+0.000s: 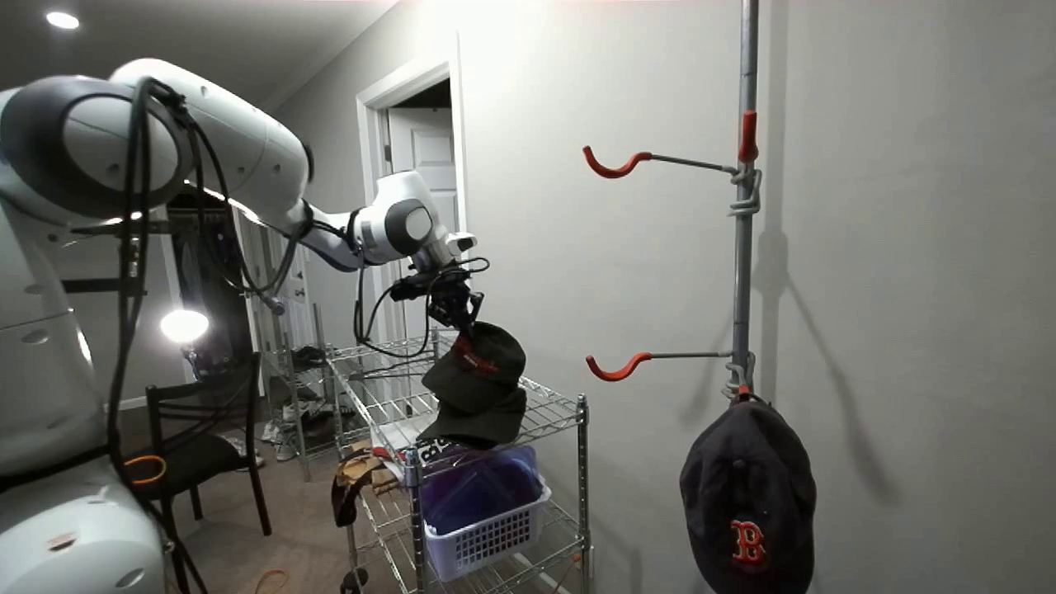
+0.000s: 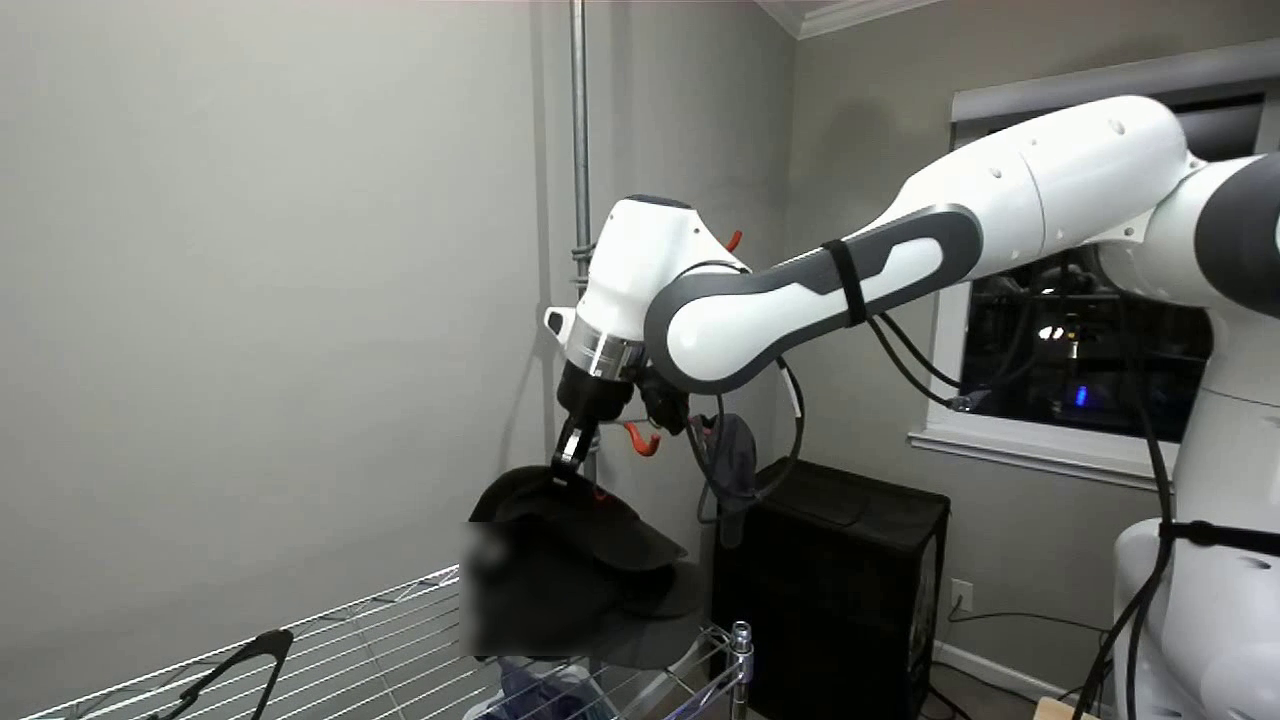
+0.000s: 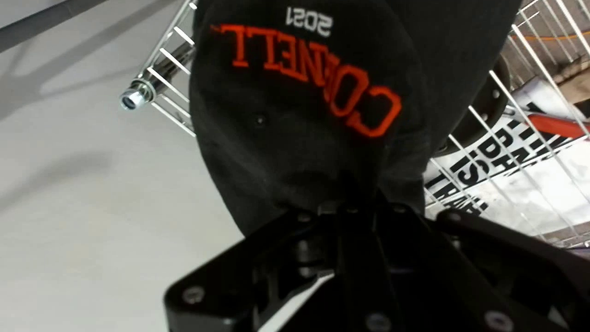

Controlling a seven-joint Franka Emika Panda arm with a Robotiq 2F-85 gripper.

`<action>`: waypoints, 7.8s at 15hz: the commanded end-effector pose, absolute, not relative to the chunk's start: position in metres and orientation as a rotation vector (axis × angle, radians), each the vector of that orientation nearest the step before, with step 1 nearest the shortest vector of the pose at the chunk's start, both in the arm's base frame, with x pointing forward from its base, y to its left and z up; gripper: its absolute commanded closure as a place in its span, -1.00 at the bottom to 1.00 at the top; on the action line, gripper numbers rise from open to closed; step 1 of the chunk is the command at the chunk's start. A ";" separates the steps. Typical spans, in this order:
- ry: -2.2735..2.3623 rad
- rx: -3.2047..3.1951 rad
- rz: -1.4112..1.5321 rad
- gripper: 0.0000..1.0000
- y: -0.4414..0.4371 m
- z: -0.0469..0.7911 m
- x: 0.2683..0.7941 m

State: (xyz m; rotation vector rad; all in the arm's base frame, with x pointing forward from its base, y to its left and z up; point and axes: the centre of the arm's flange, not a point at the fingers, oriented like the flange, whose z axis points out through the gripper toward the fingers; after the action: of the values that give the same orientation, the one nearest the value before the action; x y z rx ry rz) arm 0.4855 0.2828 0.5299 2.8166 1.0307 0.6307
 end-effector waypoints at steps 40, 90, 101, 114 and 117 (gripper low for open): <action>-0.013 2.388 1.275 0.96 -0.077 0.791 0.394; 0.231 2.093 0.986 -0.33 -0.060 0.821 0.488; 0.263 2.198 1.064 -1.00 -0.045 0.820 0.467; 0.616 2.451 1.008 -1.00 0.052 0.737 0.412; 0.810 2.499 0.958 -1.00 0.106 0.709 0.407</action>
State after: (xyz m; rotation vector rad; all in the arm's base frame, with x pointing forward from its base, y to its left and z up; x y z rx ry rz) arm 0.4220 0.0700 0.7341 2.4652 0.6212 1.0222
